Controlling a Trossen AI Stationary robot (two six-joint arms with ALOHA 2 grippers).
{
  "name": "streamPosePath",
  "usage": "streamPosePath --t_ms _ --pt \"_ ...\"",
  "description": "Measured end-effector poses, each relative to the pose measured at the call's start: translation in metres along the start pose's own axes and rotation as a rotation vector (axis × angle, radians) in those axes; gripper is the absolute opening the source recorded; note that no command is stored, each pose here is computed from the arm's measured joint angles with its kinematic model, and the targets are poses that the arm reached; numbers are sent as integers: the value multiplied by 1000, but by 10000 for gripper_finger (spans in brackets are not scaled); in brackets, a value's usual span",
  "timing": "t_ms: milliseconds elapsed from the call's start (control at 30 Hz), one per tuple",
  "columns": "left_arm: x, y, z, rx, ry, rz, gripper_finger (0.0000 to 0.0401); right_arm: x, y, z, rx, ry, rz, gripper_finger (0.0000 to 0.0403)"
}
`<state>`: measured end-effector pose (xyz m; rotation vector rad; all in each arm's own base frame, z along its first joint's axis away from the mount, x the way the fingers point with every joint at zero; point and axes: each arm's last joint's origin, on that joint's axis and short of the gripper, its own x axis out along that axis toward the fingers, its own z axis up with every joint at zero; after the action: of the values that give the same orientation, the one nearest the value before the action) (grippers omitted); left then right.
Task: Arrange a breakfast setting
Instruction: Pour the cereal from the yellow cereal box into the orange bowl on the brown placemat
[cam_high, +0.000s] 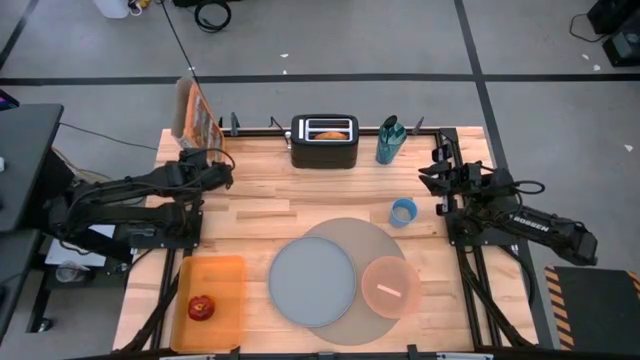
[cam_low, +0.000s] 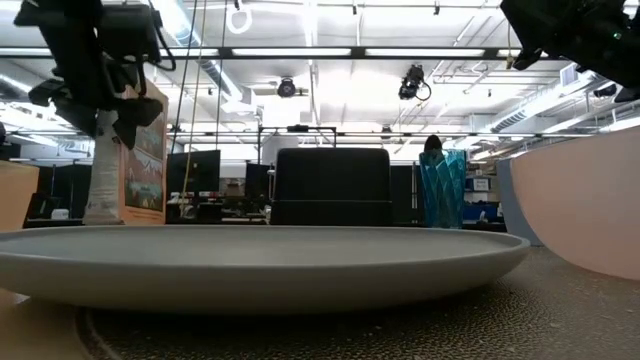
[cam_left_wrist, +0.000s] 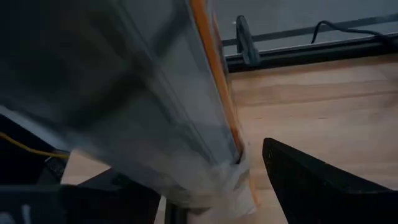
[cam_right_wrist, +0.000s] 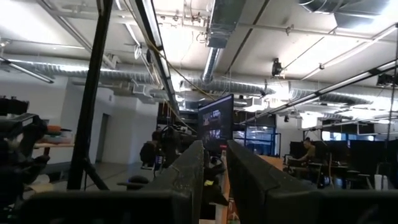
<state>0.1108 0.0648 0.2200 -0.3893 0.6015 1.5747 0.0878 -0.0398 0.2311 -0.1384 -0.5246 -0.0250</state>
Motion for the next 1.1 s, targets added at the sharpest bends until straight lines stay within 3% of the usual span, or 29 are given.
streamPosePath --t_ms 267,967,1100 --pt "12 -13 -11 -2 -140 -32 242 3 -1 -5 -4 29 -16 78" --pt "16 -15 -12 89 -181 -9 217 4 -1 -7 -2 36 -25 78" --pt "22 -14 -21 87 -206 11 217 4 -1 -7 -2 36 -25 78"
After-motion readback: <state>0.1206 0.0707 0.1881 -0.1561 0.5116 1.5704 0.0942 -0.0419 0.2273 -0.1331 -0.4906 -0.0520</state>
